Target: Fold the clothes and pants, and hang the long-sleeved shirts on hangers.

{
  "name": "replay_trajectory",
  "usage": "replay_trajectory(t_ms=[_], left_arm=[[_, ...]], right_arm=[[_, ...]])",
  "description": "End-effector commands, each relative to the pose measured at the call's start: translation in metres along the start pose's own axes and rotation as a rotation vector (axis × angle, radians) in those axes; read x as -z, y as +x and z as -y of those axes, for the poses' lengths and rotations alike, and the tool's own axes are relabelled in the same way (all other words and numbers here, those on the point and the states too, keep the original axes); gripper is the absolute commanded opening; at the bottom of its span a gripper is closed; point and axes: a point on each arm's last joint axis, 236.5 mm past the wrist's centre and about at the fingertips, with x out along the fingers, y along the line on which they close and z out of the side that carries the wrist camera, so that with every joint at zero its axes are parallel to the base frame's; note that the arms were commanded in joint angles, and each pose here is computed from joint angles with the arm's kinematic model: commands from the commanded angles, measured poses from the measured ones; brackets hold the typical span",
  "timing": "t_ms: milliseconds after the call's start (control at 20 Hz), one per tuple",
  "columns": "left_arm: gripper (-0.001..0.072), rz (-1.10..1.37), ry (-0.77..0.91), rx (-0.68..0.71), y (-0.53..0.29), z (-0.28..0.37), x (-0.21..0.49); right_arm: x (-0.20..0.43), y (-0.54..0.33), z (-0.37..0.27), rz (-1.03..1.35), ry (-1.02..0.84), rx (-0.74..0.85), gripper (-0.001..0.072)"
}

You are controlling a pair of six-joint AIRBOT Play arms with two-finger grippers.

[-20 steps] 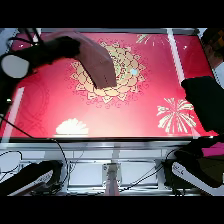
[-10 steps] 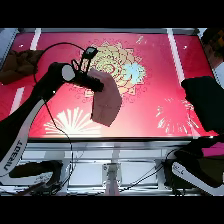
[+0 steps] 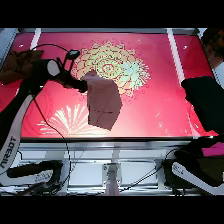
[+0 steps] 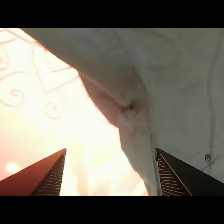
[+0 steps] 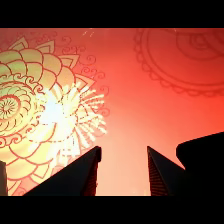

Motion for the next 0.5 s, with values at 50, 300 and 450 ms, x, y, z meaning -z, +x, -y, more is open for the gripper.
replay_trajectory(t_ms=[50,300,450], left_arm=[[0.0593,0.098,-0.096,0.065,-0.042,0.015,0.021],[0.0594,0.011,-0.276,0.283,-0.016,0.072,0.125],[0.0594,-0.023,-0.42,0.428,-0.001,0.107,0.166]], right_arm=[[0.023,0.017,0.001,-0.068,0.01,-0.011,0.0349],[0.026,0.019,0.001,-0.077,0.013,-0.013,0.0348],[0.03,0.019,-0.002,-0.09,0.016,-0.026,0.0349]])
